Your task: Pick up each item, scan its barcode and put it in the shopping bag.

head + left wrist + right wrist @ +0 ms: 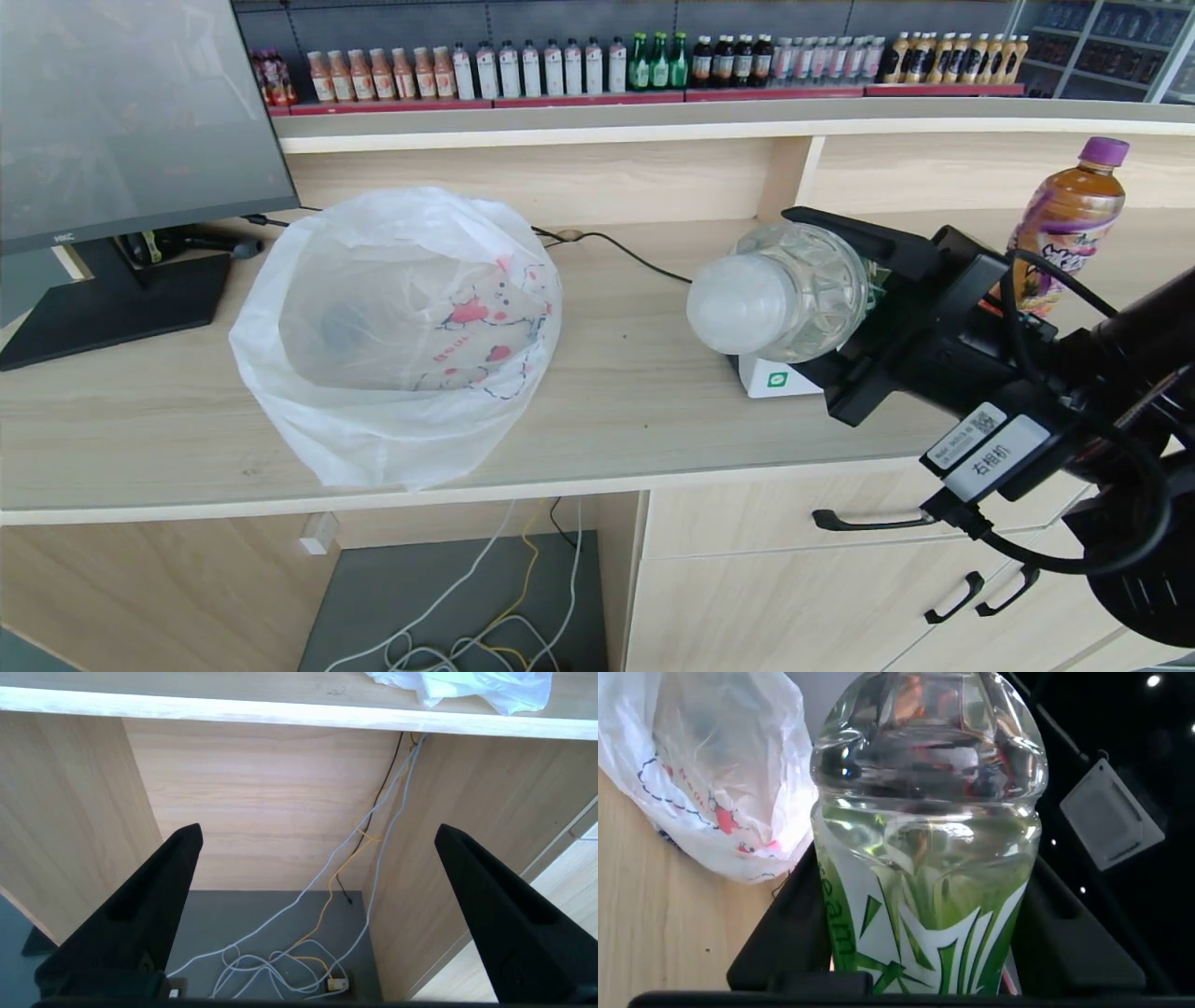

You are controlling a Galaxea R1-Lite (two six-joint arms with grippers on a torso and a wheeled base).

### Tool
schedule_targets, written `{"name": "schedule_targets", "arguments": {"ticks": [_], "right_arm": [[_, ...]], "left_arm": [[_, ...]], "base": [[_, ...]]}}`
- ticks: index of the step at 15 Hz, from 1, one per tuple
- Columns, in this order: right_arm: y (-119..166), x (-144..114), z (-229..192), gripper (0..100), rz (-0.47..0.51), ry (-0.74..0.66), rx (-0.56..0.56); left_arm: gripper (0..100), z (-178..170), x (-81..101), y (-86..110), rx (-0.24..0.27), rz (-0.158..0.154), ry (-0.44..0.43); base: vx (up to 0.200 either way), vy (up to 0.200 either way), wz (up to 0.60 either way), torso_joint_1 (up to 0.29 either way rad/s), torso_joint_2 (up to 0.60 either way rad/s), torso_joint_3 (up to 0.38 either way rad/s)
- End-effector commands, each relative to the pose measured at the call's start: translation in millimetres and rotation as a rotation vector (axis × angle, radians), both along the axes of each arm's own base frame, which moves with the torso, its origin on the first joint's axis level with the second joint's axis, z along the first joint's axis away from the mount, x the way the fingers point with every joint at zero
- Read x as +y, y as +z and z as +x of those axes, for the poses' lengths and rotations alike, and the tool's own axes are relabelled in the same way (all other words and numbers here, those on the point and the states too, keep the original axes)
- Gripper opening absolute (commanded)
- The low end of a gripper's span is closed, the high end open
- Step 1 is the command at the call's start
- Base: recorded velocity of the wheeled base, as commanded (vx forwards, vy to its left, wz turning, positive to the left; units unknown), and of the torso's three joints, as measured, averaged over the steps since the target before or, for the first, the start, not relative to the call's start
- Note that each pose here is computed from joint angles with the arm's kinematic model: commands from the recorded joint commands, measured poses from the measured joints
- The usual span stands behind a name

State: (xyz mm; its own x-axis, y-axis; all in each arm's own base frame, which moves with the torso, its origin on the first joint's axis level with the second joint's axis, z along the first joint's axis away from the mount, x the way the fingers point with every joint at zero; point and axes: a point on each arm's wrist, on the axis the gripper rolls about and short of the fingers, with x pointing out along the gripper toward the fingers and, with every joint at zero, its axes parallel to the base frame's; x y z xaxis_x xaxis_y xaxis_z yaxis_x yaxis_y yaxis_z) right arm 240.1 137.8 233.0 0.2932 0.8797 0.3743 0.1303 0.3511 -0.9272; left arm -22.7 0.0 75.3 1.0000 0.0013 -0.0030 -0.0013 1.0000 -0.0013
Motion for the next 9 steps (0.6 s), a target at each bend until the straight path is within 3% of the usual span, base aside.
{"name": "schedule_targets", "arguments": {"ticks": [1, 9], "right_arm": [[-4.4, 2.4, 3.9, 0, -0.006, 0.002, 0.01], [-20.3, 11.8, 27.9, 0, -0.044, 0.039, 0.04]], "left_arm": [[100, 0.0, 0.0, 0.0, 0.0, 0.0, 0.0], [100, 0.0, 0.0, 0.0, 0.0, 0.0, 0.0]], "base": [[0.0, 0.0, 0.0, 0.0, 0.0, 0.0], [0.0, 0.0, 0.0, 0.0, 0.0, 0.0]]}}
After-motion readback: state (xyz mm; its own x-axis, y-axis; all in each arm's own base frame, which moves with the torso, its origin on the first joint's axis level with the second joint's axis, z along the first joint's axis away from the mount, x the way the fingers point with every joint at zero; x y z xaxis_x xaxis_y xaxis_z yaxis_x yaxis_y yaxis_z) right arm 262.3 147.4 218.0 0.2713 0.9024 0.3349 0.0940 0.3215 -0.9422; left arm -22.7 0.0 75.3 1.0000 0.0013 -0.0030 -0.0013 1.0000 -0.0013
